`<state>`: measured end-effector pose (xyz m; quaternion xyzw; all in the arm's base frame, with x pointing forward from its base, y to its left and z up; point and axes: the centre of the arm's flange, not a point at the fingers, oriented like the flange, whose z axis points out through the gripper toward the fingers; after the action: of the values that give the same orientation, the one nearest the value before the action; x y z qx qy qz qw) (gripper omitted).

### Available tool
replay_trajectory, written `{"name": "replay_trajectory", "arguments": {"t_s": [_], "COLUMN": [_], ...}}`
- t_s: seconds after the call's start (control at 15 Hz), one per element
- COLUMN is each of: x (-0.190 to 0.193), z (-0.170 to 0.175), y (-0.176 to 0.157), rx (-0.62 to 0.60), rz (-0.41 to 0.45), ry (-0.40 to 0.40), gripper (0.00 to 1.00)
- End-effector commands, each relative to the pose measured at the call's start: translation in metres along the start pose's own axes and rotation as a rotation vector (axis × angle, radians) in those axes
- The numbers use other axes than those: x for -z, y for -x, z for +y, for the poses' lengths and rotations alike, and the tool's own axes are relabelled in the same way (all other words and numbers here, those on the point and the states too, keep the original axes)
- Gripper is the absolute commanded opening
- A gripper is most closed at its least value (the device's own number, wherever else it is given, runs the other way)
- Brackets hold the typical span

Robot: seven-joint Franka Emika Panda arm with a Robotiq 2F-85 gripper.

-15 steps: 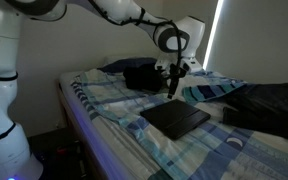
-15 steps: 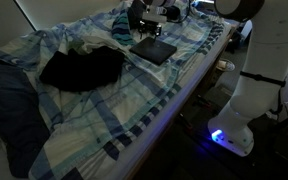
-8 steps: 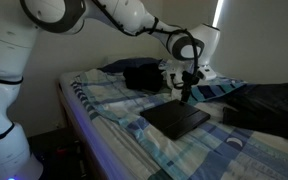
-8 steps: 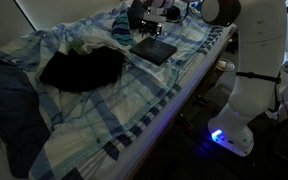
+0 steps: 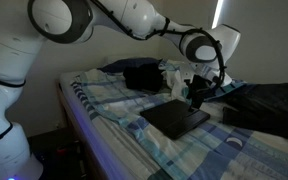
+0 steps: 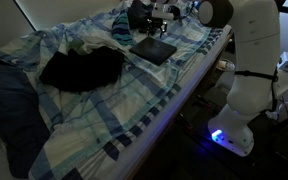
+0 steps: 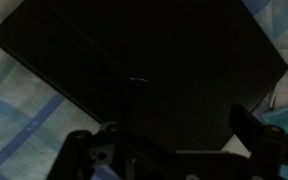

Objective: Open the laptop

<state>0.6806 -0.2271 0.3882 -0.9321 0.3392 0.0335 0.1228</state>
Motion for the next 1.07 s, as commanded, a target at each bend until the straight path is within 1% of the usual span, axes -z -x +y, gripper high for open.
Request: {"name": "replay_trajectory", "arguments": {"t_s": [0.0,0.2,0.4,0.53,0.73,0.8,0.87,1.0], "x": [0.005,0.001,-0.001,-0.001,0.002,0.002,0.002,0.002], "z": [0.014,0.030,0.048,0.057,0.067,0.069,0.072,0.077], "y": [-0.013,-0.019,-0.021,-0.023,-0.025,-0.026,-0.027,-0.029], "rx": [0.067,0.107,0.143,0.151,0.155,0.157,0.153,0.145], "rz": [-0.043,-0.065,-0.061,-0.063,-0.068,-0.072,-0.074,-0.084], "ry": [-0.007,-0.009,-0.017,-0.020,-0.048,-0.058,-0.067,-0.088], "gripper": [1.00,1.00,1.00,1.00,1.00,0.83,0.74,0.58]}}
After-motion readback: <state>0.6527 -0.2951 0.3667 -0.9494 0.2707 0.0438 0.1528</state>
